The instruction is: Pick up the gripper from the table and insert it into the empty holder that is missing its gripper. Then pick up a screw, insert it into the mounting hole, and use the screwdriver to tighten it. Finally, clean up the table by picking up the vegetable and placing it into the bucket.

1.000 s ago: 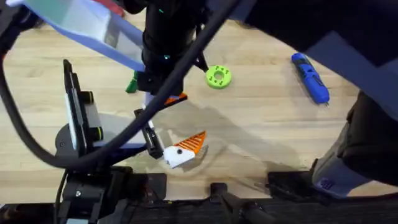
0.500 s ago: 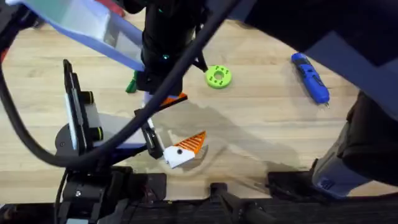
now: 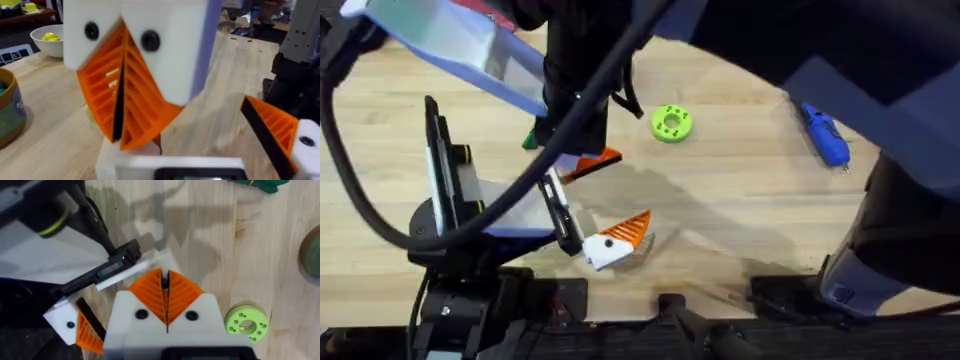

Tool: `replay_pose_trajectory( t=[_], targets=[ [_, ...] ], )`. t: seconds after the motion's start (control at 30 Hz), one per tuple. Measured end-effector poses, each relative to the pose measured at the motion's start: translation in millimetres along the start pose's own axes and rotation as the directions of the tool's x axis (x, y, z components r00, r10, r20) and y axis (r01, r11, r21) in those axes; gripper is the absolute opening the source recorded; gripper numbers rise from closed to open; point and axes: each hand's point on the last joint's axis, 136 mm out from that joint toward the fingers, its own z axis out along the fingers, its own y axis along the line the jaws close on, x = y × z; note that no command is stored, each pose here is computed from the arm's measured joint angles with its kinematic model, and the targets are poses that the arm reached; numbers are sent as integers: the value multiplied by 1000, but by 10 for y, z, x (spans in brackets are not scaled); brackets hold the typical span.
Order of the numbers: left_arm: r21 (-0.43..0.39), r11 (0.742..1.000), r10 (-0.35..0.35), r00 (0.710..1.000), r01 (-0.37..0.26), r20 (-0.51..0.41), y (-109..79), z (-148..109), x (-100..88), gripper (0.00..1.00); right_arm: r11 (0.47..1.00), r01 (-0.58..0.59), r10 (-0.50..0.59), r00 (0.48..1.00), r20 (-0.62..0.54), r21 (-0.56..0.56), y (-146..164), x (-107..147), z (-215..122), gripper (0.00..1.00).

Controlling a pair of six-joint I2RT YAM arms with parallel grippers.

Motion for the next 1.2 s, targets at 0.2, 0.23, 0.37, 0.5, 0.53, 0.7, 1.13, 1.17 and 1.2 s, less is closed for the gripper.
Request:
replay_pose_trajectory(
  t=[0.2, 0.23, 0.37, 0.5, 0.53, 0.7, 1.13, 1.17, 1.2],
  targets=[
    [3, 1000, 1, 1000, -1, 0, -5, 0, 0, 988, 1000, -17, 17, 1000, -11, -3, 10, 25, -1, 483],
    [2, 1000, 5, 1000, -5, 1, -4, -1, -3, 988, 1000, -19, 19, 1000, -20, 0, 9, 51, -10, 647],
    [4, 1000, 15, 1000, -15, 2, -8, -1, -5, 987, 999, -42, 43, 999, -20, 26, -50, 85, -72, 988],
    [4, 1000, 19, 1000, -19, 2, -8, -1, -4, 988, 993, -105, 101, 992, 71, 61, -68, -10, -329, 992],
    [4, 1000, 19, 1000, -19, 2, -8, -1, -4, 988, 989, -129, 121, 988, 101, 73, -74, -26, -434, 992],
    [4, 1000, 19, 1000, -19, 2, -8, -1, -4, 988, 948, -272, 233, 947, 222, 167, -187, 64, -967, 992],
    [4, 1000, 19, 1000, -19, 2, -8, -1, -4, 988, 629, -740, 675, 672, 304, 238, -596, 1494, -1041, 993],
    [4, 1000, 19, 1000, -19, 2, -8, -1, -4, 988, 583, -775, 711, 632, 309, 245, -613, 1665, -1085, 993],
    [4, 1000, 19, 1000, -19, 2, -8, -1, -4, 988, 541, -802, 739, 597, 312, 253, -617, 1820, -1132, 993]
  ],
)
